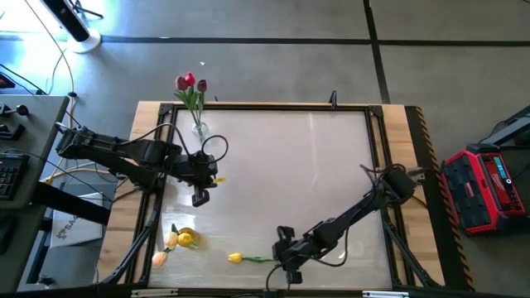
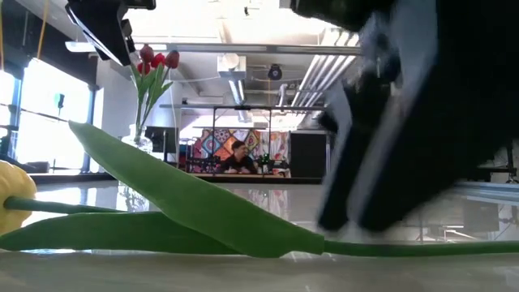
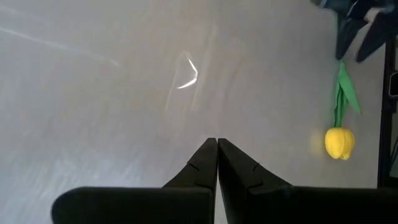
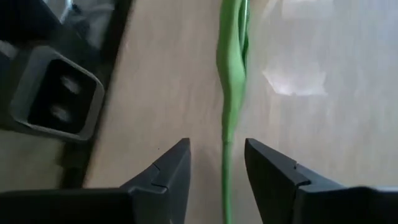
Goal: Sort flowers into vase by color
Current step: Put the yellow flower into the yellow vase
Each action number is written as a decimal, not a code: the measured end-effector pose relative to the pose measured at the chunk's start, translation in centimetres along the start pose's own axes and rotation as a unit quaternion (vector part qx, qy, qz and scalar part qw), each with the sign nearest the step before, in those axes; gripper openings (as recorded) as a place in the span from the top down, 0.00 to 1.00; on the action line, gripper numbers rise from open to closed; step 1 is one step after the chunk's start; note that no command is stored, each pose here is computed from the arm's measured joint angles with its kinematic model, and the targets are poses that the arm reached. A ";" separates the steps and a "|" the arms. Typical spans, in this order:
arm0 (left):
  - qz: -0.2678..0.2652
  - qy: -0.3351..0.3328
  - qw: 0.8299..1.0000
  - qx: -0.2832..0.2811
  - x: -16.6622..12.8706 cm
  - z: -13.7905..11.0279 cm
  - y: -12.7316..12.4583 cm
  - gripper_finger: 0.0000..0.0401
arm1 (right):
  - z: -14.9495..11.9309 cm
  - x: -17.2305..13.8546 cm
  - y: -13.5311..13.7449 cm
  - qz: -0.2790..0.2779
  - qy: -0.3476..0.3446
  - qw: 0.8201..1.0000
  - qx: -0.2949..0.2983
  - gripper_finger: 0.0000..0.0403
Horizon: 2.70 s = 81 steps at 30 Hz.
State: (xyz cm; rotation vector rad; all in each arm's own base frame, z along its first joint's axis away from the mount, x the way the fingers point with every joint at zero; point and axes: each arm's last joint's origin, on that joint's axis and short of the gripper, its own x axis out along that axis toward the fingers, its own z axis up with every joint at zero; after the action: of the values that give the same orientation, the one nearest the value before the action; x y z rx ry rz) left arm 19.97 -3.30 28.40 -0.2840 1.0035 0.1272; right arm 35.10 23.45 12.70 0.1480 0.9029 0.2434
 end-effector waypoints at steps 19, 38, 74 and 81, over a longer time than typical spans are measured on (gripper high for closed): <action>0.004 -0.002 1.000 0.000 0.0 0.0 0.0 1.00 | -1.4 1.1 -0.5 -0.056 0.039 0.998 -0.015 0.98; -0.001 -0.064 0.997 -0.040 -2.0 0.0 0.4 0.99 | 3.5 -3.0 -0.8 -0.249 -0.316 0.890 0.213 1.00; -0.156 -0.366 0.916 0.060 -6.8 4.0 -1.6 0.63 | 15.2 -13.1 -9.2 -0.097 -0.696 0.709 0.058 1.00; -0.171 -0.405 0.894 0.089 -5.7 5.7 -2.6 0.63 | 16.7 -14.0 -10.5 -0.047 -0.710 0.702 0.037 1.00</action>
State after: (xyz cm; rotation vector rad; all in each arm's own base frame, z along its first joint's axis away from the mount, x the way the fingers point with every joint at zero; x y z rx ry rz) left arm 22.21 -4.00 36.59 -0.2042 0.1208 -0.1630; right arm 41.51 9.10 31.08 0.2981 -0.6523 -0.0542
